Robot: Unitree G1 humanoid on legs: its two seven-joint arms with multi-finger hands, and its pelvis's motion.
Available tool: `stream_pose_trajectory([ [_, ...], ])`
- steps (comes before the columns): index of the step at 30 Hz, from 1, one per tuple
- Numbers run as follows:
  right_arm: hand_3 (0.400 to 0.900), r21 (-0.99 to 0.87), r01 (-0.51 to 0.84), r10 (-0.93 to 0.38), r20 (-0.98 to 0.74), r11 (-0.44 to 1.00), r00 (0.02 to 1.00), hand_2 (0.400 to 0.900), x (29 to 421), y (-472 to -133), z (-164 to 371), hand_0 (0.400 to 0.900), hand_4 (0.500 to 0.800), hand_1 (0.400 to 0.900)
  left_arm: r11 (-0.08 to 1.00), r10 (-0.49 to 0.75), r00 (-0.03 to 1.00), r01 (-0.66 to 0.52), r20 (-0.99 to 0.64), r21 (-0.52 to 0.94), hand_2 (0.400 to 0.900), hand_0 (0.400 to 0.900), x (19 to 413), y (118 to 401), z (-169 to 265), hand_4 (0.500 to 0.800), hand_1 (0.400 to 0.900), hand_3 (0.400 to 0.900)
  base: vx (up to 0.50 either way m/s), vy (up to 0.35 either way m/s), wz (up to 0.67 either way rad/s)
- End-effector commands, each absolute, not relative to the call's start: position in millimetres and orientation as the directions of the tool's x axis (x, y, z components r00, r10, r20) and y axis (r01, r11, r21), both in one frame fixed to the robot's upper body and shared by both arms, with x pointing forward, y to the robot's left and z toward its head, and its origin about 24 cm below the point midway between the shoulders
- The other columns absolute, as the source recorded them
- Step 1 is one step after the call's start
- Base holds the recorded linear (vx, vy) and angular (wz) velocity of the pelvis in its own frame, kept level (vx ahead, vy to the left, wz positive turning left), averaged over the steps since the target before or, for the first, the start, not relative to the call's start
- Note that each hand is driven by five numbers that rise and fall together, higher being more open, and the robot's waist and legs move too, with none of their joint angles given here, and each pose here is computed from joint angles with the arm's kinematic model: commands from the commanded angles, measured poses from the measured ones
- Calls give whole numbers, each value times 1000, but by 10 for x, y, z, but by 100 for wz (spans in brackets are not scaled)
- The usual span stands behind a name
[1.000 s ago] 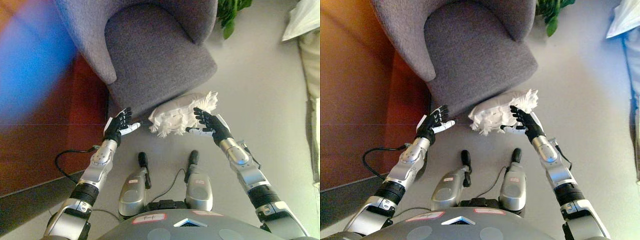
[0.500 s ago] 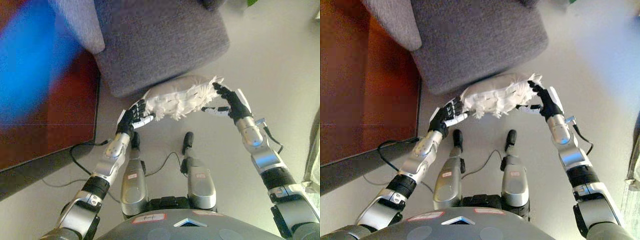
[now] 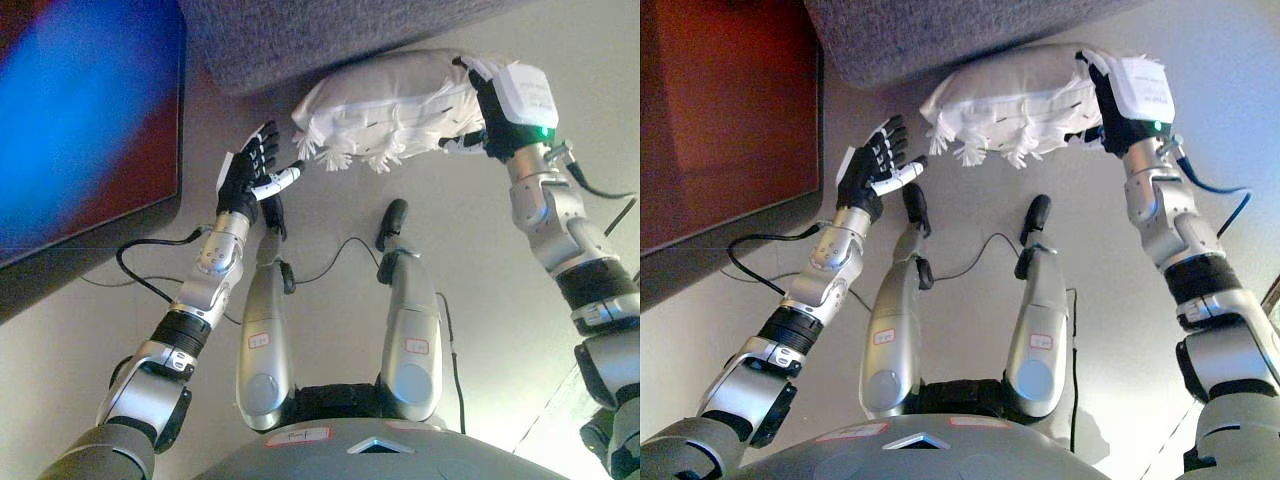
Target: Pick up the pillow and put it on the sofa.
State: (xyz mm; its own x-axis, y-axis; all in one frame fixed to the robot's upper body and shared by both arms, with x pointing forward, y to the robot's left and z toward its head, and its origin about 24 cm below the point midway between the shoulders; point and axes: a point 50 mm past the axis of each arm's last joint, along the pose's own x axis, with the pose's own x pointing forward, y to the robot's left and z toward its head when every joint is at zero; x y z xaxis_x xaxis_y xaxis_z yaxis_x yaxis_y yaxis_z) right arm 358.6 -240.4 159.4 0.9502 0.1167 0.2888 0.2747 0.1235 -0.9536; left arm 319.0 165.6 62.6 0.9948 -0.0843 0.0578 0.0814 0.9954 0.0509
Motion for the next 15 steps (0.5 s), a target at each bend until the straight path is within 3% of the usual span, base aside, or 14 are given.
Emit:
stream_pose_trajectory([
  [1,900,-906,424,111,422,3,900,900,3582,-2568,1935,900,800,900,994,-103,971,110,217,-19,900,900,3103,1596,879,800,900,900,-42,16,-4],
  [7,900,-880,463,82,457,-100,886,900,3657,-2668,2153,900,800,900,988,-131,958,146,255,-42,900,900,3112,1528,987,800,900,900,-16,6,-3],
  [15,900,-863,489,52,487,-124,872,900,3736,-2711,2421,900,800,900,980,-147,946,179,288,-85,900,900,3064,1498,1090,800,900,900,30,-9,0],
])
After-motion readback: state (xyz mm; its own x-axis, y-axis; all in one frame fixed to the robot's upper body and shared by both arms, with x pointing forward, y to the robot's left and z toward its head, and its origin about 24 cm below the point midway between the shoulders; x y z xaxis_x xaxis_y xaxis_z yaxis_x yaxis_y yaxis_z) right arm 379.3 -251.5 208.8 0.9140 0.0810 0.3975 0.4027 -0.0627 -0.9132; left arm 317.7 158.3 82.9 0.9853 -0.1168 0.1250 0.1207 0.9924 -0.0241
